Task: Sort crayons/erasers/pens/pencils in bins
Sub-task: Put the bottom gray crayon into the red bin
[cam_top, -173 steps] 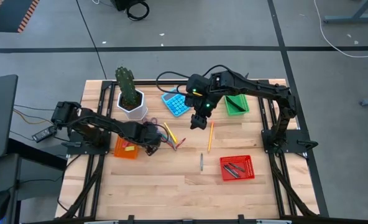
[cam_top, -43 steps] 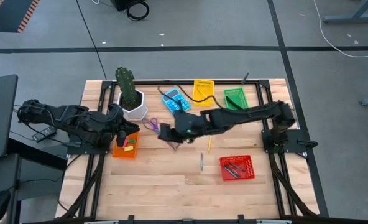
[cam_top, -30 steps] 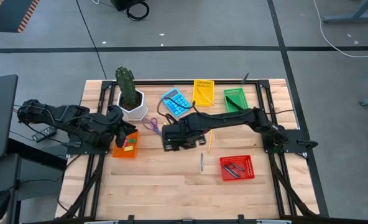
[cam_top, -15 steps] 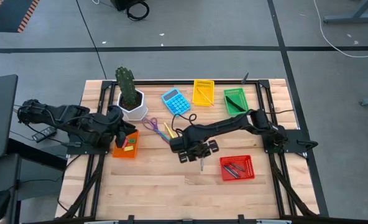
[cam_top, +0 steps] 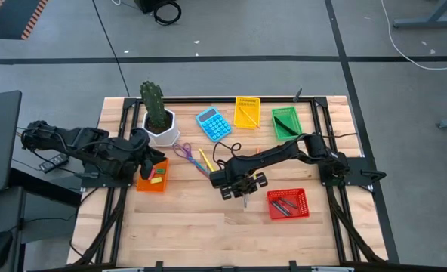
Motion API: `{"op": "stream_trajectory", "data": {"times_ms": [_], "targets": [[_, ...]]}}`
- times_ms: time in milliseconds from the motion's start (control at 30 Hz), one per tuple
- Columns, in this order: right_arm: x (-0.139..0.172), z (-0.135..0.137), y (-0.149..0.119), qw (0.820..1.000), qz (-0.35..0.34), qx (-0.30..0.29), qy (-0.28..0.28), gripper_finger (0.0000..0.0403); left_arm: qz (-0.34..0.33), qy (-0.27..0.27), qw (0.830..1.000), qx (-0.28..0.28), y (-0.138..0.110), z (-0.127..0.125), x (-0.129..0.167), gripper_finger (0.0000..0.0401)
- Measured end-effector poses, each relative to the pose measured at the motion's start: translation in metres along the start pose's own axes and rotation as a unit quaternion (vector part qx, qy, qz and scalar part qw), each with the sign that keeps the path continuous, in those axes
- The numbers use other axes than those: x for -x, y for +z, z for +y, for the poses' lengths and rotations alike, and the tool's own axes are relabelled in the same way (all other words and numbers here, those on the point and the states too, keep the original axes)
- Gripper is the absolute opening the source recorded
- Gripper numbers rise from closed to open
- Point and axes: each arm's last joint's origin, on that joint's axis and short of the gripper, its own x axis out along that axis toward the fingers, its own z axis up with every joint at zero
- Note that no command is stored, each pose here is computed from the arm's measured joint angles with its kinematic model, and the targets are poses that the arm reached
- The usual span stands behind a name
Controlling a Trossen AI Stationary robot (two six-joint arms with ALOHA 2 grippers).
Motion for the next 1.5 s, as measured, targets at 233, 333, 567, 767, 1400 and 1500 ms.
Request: {"op": "stream_trajectory", "data": {"times_ms": [233,333,567,767,1400,1500], "targets": [[-0.004,0.002,0.002,1.0,-0.013,0.003,0.012,0.0116,0.0,0.0,1.0,0.002,0.0,0.0,0.0,0.0097],[-0.004,0.002,0.002,1.0,-0.014,0.004,0.016,0.0115,0.0,0.0,1.0,0.002,0.0,0.0,0.0,0.0098],[-0.004,0.002,0.003,1.0,-0.021,0.003,0.014,0.0115,0.0,0.0,1.0,0.002,0.0,0.0,0.0,0.0091],[-0.007,0.001,0.005,0.999,-0.035,0.002,0.013,0.0112,0.0,0.0,1.0,0.002,0.0,0.0,0.0,0.0091],[-0.011,0.004,0.008,0.999,-0.029,0.003,0.032,0.0055,0.008,0.008,1.0,-0.003,-0.002,0.002,0.0,0.0085],[-0.011,0.004,0.008,0.999,-0.029,0.004,0.032,0.0046,0.009,0.009,1.0,-0.003,-0.002,0.002,0.0,0.0081]]}}
